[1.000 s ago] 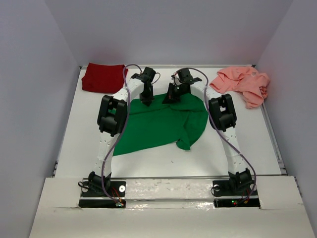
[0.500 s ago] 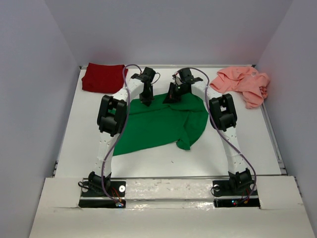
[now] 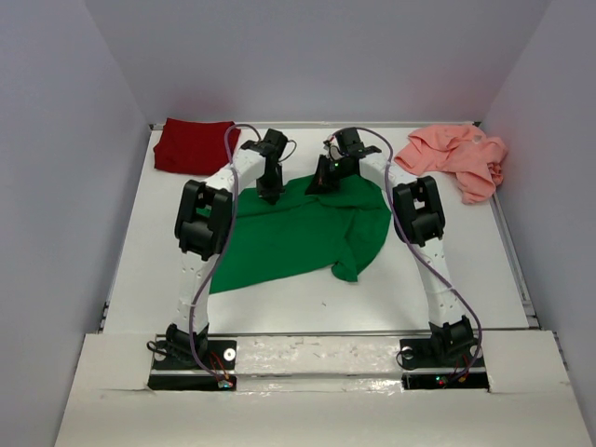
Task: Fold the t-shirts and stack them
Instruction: Fold the tshirt
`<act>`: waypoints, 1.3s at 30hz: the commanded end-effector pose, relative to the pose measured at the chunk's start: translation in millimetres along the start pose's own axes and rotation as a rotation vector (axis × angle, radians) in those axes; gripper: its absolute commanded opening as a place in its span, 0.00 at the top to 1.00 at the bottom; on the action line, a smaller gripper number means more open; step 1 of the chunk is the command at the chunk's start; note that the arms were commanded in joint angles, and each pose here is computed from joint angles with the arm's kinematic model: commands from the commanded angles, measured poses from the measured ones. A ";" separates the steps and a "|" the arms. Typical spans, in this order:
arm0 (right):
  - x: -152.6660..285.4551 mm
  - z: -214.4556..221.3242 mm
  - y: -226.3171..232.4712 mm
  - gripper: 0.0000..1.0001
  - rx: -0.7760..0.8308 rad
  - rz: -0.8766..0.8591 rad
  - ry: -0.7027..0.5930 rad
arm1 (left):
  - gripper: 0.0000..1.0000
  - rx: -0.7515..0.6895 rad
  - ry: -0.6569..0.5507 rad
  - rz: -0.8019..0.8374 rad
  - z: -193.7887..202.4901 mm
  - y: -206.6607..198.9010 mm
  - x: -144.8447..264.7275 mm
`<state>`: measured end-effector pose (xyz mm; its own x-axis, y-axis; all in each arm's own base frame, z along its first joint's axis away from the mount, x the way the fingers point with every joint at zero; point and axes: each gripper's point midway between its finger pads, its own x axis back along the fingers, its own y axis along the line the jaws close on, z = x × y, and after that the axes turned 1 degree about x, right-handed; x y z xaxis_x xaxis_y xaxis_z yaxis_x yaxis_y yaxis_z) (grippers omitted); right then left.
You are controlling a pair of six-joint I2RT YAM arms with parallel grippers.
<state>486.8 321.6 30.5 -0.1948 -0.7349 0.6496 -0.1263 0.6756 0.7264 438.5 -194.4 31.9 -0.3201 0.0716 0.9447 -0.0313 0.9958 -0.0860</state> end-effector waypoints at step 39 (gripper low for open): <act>-7.8 -1.7 -7.8 1.00 0.026 0.021 -0.016 | 1.00 0.040 -0.156 0.013 -11.6 5.2 21.1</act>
<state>487.2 322.4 30.5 -0.1961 -0.7360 0.6479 -0.1270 0.6742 0.7275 436.4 -183.5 58.6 -0.4455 0.0624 0.8931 -0.0643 0.9928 -0.1014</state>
